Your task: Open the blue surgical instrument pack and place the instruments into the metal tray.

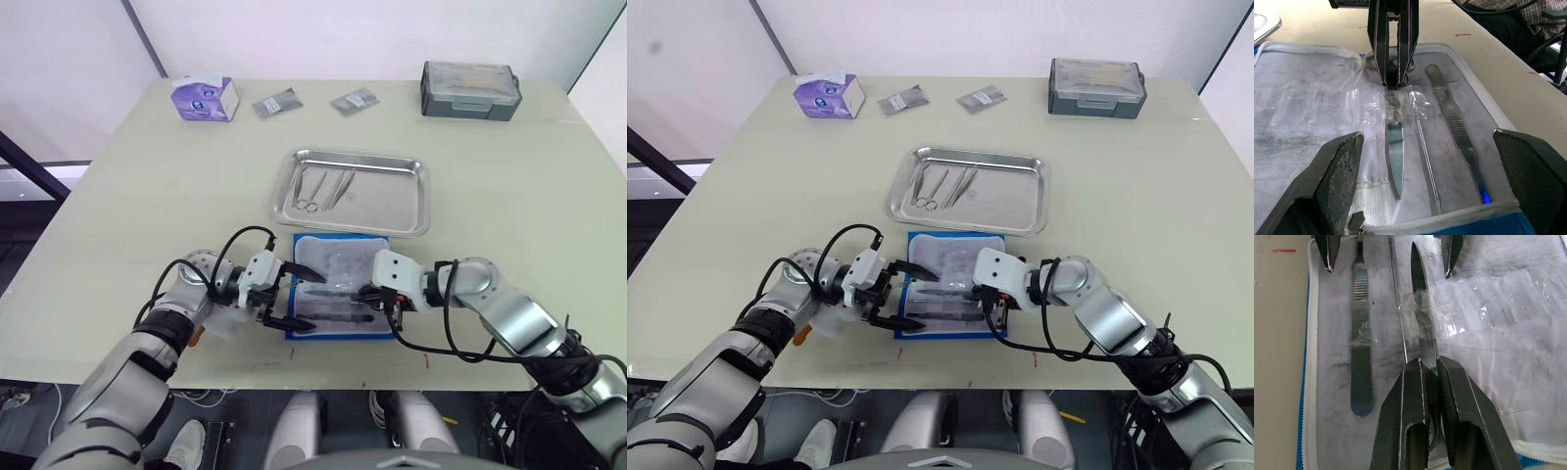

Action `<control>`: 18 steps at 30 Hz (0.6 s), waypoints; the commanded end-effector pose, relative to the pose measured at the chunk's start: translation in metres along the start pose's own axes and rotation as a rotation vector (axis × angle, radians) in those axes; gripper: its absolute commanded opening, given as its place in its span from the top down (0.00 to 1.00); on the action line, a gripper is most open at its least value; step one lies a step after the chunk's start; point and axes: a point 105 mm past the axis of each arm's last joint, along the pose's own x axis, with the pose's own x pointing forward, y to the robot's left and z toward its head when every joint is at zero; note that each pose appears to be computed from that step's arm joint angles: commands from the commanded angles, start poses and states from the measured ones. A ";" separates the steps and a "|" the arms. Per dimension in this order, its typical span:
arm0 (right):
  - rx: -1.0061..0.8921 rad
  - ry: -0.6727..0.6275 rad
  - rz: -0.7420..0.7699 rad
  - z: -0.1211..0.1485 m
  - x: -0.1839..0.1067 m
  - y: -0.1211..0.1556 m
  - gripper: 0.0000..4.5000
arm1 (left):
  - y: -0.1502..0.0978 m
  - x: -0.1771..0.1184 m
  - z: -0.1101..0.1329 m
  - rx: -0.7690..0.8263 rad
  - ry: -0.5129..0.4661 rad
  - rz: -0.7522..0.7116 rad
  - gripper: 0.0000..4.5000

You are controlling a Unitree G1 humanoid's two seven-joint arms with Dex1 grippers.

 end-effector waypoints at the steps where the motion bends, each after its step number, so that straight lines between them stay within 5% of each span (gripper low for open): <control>1: -0.066 0.015 -0.009 0.007 0.001 -0.001 0.99 | -0.019 0.006 -0.017 -0.085 0.019 -0.079 0.00; 18: -0.186 0.116 0.034 0.024 -0.006 -0.003 0.99 | -0.020 0.010 -0.019 -0.094 0.022 -0.089 0.00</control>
